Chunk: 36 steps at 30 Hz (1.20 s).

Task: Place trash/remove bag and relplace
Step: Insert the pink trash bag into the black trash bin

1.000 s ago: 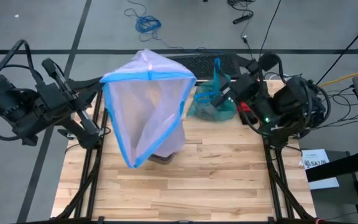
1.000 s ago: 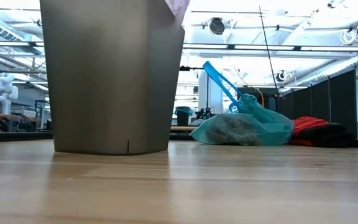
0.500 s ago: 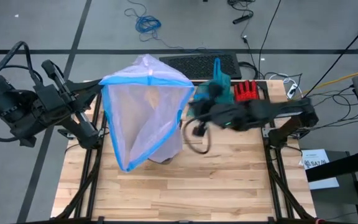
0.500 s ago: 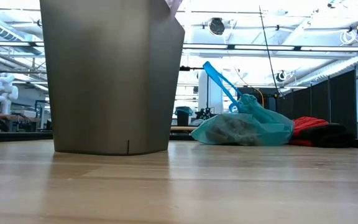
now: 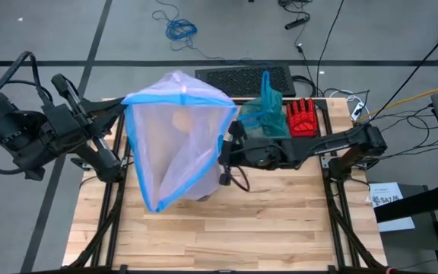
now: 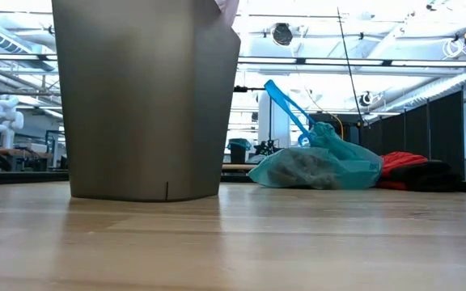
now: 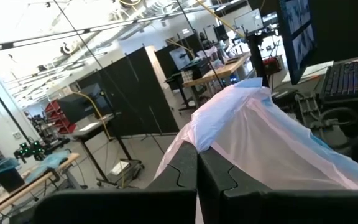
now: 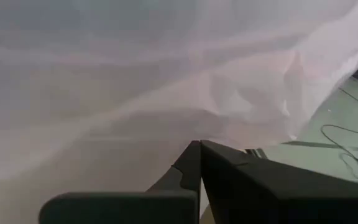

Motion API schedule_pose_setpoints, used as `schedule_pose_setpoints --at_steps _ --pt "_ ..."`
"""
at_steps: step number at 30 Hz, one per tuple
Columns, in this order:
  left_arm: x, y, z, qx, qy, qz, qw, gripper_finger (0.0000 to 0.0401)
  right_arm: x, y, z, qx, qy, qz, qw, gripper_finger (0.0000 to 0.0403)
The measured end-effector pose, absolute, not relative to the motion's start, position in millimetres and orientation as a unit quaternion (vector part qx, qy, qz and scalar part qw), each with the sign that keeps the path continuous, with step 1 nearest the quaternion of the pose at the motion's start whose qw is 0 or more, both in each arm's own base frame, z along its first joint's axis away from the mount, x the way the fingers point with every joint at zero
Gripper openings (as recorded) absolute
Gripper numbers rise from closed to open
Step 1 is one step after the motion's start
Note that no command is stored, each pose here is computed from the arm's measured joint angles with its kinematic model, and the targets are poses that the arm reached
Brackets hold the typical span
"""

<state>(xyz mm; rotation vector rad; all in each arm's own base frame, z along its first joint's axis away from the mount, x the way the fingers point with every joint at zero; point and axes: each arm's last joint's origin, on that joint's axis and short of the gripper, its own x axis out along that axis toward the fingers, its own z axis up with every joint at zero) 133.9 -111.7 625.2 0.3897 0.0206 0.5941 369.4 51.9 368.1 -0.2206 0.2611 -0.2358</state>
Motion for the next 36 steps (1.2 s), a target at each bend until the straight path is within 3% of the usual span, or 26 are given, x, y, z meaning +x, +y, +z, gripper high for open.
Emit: schedule_pose_setpoints --at_steps 10,18,21,29,36 --pt "141.2 -120.1 621.0 0.202 0.015 0.289 0.935 0.0 418.2 40.5 322.1 -0.121 0.154 -0.103 0.975 0.0" --pt "141.5 -120.6 620.8 0.201 0.015 0.289 0.936 0.0 431.4 47.6 381.4 -0.158 0.093 -0.099 0.978 0.0" --pt "143.3 -122.7 619.6 0.204 0.016 0.289 0.935 0.0 431.6 46.9 383.7 -0.158 0.105 -0.097 0.977 0.0" --pt "146.8 -126.7 610.7 0.205 0.025 0.282 0.937 0.0 462.0 39.2 312.2 -0.164 0.222 -0.092 0.957 0.0" --pt "149.4 -129.7 600.8 0.197 0.033 0.276 0.94 0.0 455.4 35.3 295.9 -0.179 0.303 -0.112 0.929 0.0"
